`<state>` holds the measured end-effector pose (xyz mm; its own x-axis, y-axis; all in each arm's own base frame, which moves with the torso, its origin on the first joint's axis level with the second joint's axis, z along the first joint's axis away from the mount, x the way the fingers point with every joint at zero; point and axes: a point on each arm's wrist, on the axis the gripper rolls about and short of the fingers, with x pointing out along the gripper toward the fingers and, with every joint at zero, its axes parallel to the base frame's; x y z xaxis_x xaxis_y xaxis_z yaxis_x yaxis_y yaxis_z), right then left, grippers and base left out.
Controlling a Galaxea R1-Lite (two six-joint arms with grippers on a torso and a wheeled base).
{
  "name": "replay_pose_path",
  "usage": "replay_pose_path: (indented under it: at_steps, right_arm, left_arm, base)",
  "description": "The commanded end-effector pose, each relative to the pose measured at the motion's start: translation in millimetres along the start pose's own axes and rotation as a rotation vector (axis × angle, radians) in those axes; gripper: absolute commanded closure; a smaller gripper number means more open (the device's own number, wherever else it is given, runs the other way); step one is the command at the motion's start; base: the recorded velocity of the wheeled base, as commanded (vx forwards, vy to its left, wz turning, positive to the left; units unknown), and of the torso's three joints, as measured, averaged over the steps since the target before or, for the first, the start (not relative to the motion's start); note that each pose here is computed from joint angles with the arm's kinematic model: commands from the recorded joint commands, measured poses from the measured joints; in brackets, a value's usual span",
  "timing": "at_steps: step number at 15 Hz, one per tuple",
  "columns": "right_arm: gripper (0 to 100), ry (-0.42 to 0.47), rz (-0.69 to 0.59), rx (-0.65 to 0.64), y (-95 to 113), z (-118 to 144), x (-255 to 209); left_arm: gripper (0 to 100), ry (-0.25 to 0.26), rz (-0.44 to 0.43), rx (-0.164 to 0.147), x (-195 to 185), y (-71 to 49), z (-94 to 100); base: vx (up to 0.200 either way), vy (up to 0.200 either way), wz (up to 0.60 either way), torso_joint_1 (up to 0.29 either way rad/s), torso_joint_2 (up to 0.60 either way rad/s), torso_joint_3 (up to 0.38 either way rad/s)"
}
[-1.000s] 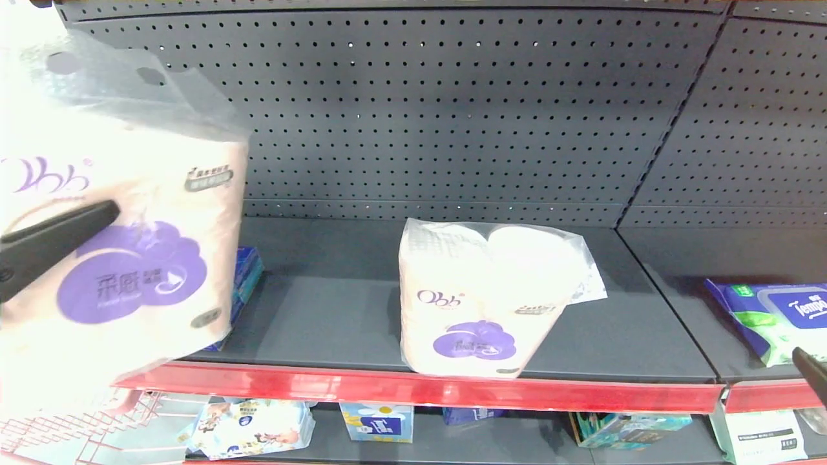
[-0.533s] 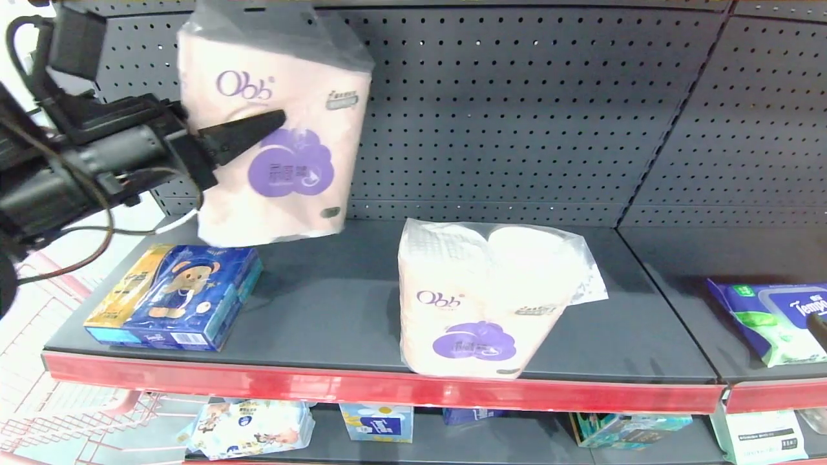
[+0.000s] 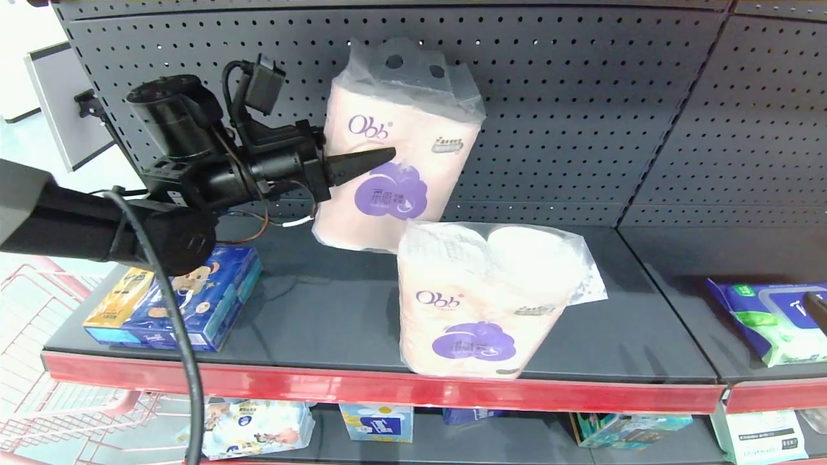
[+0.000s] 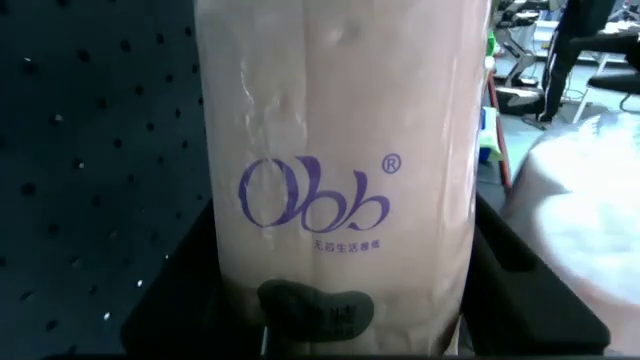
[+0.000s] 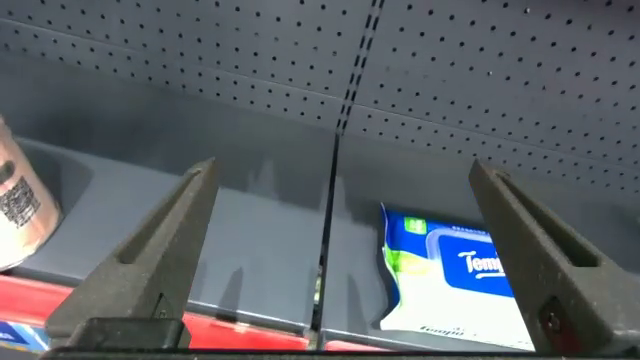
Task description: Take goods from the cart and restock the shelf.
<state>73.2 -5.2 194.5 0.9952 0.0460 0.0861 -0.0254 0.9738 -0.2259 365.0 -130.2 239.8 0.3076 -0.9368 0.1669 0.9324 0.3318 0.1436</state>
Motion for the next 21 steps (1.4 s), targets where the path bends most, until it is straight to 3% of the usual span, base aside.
replay_pose_path:
  at_steps: [1, 3, 5, 8, 9, 11, 13, 17, 21]
  right_arm:
    - [0, 0.006, 0.000, 0.000, -1, 1, 3]
    - [0, 0.019, 0.005, 0.003, -1, 0, 6]
    - [0, 0.028, 0.011, 0.005, -1, 0, 9]
    - [0, 0.036, 0.013, 0.009, -2, 0, 13]
    - [0, 0.034, 0.013, 0.010, -2, 1, 13]
    - [0, 0.036, 0.013, 0.010, -2, 1, 14]
    - [0, 0.036, 0.011, 0.010, -2, 1, 14]
    - [0, 0.036, 0.011, 0.010, -3, 1, 14]
    - [0, 0.036, 0.011, 0.010, -3, 3, 16]
  left_arm:
    - [100, 0.006, -0.020, -0.017, 16, 9.7, -27.2]
    - [100, -0.003, -0.040, -0.016, 31, 13.5, -43.4]
    - [100, 0.002, -0.057, -0.051, 38, 10.2, -51.0]
    - [100, 0.001, -0.074, -0.060, 46, 10.8, -66.9]
    - [100, -0.003, -0.082, -0.071, 48, 11.0, -72.4]
    - [100, -0.012, -0.094, -0.122, 50, 11.0, -80.2]
    - [100, -0.010, -0.102, -0.147, 51, 11.2, -83.9]
    - [100, 0.013, -0.169, -0.153, 44, 16.0, -89.8]
    - [100, 0.036, -0.291, -0.156, 42, 16.4, -101.5]
  base:
    - [0.000, 0.000, 0.00, 0.000, 0.00, 0.000]
    - [0.000, 0.000, 0.00, 0.000, 0.00, 0.000]
    - [0.000, 0.000, 0.00, 0.000, 0.00, 0.000]
    - [0.000, 0.000, 0.00, 0.000, 0.00, 0.000]
    - [0.000, 0.000, 0.00, 0.000, 0.00, 0.000]
    - [0.000, 0.000, 0.00, 0.000, 0.00, 0.000]
    - [0.000, 0.000, 0.00, 0.000, 0.00, 0.000]
    - [0.000, 0.000, 0.00, 0.000, 0.00, 0.000]
    - [0.000, 0.000, 0.00, 0.000, 0.00, 0.000]
